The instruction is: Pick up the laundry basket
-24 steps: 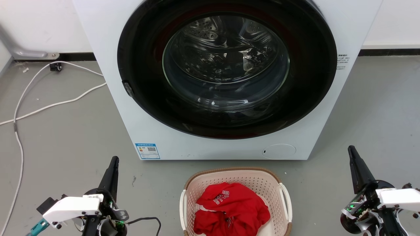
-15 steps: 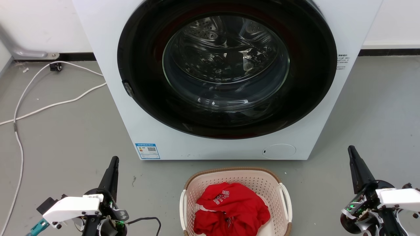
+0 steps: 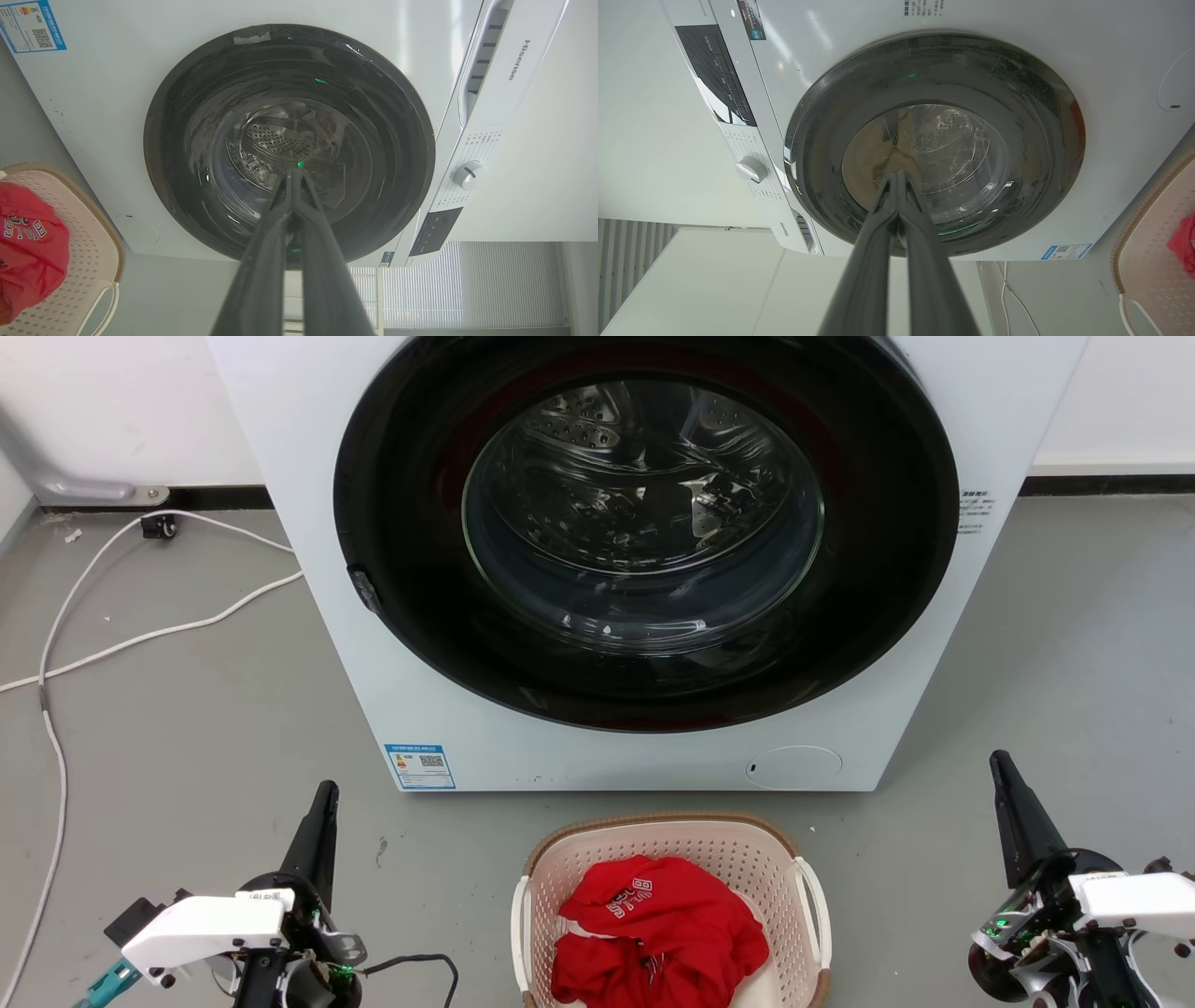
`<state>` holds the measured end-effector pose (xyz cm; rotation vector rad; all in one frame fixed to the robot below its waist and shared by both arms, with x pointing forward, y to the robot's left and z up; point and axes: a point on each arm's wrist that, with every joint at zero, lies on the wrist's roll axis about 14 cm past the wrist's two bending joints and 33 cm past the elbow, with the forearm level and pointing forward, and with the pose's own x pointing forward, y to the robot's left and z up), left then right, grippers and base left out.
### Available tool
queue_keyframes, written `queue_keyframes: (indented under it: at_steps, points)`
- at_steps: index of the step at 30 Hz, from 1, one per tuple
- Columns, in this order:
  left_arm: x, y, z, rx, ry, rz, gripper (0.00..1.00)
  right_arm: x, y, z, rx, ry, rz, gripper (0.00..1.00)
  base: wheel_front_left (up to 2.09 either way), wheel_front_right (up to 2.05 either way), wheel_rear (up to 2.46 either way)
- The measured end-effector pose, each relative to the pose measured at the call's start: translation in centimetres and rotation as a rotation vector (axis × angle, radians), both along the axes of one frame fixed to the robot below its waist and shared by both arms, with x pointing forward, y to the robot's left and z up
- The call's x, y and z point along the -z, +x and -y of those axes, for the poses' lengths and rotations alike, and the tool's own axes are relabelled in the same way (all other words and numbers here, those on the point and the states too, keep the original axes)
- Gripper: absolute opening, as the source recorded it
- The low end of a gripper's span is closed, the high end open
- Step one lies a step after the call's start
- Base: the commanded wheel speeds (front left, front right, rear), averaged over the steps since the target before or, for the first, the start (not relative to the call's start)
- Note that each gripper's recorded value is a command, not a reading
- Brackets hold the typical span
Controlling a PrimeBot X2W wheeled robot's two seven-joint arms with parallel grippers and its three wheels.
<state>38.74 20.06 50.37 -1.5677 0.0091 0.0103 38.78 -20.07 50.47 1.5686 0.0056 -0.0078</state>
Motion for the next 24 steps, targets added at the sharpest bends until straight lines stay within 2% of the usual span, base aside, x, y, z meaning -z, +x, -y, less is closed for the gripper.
queue_keyframes:
  at_steps: [6,7,12,17,24]
  points:
    - [0.0,0.0,0.0,0.000,0.000,0.000,0.00,0.0,0.0,0.0,0.000,0.000,0.000,0.00,0.00,0.00,0.00]
    - [0.0,0.0,0.0,0.000,0.000,0.000,1.00,0.0,0.0,0.0,0.000,0.000,0.000,1.00,0.00,0.00,0.00]
    - [2.1,-1.0,0.3,0.001,-0.006,-0.063,1.00,2.0,-1.0,0.0,0.006,0.005,-0.060,1.00,0.00,0.00,0.00]
    - [1.9,-0.9,1.1,0.012,0.006,-0.056,1.00,1.6,-0.9,-0.3,0.010,-0.002,-0.046,1.00,0.00,0.00,0.00]
    - [1.2,-0.7,1.6,0.013,0.087,-0.037,1.00,1.6,-1.1,-0.5,0.017,-0.065,-0.046,1.00,0.00,0.00,0.00]
